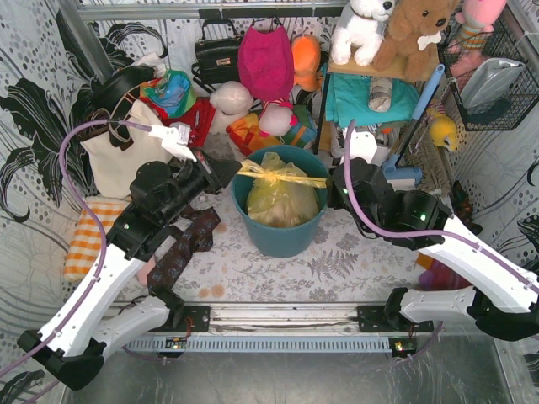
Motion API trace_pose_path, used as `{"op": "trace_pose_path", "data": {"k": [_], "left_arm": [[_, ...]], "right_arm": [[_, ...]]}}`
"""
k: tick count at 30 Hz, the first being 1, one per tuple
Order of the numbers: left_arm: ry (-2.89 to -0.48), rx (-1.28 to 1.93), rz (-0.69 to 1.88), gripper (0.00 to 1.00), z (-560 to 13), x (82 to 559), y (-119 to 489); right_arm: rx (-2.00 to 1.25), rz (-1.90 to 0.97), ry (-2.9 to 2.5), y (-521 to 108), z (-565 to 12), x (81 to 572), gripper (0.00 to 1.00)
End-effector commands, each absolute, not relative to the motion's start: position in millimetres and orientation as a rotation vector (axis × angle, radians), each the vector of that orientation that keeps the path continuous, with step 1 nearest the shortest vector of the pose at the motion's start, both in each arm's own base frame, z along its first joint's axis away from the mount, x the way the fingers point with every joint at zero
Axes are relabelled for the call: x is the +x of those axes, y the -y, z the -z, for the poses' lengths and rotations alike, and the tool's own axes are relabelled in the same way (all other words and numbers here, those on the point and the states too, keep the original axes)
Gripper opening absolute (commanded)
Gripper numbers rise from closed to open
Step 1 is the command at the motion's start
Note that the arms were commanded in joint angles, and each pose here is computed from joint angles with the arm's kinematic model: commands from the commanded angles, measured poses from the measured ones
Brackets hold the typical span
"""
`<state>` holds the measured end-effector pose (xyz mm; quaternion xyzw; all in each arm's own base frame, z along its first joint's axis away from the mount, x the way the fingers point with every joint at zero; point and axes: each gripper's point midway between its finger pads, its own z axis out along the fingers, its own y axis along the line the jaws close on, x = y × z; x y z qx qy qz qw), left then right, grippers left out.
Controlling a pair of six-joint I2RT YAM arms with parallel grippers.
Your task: Tie the trash bag
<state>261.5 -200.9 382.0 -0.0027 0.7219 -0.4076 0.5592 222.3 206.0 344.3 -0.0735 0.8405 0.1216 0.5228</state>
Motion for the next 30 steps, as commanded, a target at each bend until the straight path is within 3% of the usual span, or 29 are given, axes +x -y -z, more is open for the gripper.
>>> {"op": "trace_pose_path", "data": {"k": [1,5,12,15,18,24,30], "left_arm": [[-1.682,-0.080,0.878,0.00,-375,268,182],[-1.689,-0.086,0.908,0.00,-370,266,185],[-1.684,-0.060,0.994,0.00,-373,263,199],[-1.681,-0.056,0.993,0.00,-375,263,199],[-1.682,-0.054,0.987,0.00,-375,263,198],[-1.680,-0.055,0.990,0.00,-376,262,198],[-1.673,-0.057,0.992,0.00,-378,261,197]], "right_arm": [[-0.171,0.021,-2.014,-159,-329,230,0.00],[-0.194,0.002,-2.015,-164,-324,230,0.00],[-0.430,-0.459,-1.935,-228,-343,205,0.00],[-0.503,-0.524,-1.938,-237,-353,195,0.19],[-0.551,-0.556,-1.935,-237,-366,187,0.30],[-0.660,-0.423,-2.045,-234,-353,188,0.40],[-0.702,-0.266,-2.073,-233,-338,205,0.41]]}}
